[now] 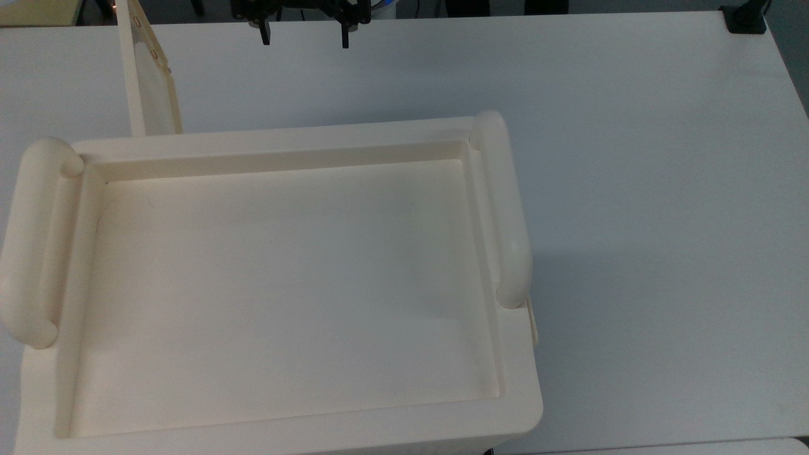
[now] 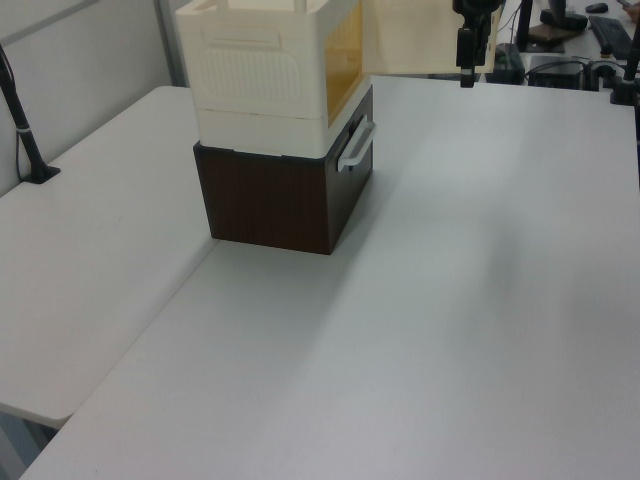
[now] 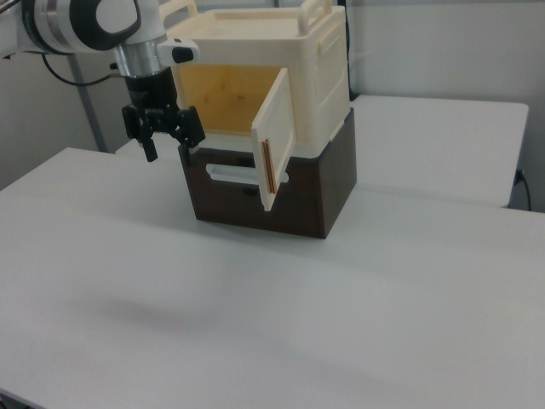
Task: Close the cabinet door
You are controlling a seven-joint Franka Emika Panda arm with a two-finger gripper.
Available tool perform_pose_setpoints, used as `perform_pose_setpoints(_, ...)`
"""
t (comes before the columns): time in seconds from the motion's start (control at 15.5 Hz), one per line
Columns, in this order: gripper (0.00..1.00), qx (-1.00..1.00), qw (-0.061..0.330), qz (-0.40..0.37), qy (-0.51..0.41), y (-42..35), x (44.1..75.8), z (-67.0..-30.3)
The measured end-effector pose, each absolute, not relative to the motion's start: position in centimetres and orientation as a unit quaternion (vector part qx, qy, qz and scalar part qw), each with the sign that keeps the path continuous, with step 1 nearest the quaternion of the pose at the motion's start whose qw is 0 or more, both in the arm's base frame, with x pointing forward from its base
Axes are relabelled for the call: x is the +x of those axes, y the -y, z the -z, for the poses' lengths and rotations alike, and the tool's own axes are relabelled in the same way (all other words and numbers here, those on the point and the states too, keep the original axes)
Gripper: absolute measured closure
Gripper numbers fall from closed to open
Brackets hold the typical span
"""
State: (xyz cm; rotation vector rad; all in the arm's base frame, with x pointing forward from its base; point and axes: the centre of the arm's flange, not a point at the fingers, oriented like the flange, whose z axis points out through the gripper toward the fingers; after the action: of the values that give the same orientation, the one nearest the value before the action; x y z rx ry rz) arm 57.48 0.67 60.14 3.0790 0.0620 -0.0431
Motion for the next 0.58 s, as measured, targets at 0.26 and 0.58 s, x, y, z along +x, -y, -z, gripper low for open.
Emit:
perform_pose_setpoints(0.26,0.00,0.999,0.031,0.015,-0.020,-0.65,57.47,-60.00)
perform_pose_setpoints(0.58,0.00,0.999,0.031,0.016,-0.020,-0.64,57.47,-59.95)
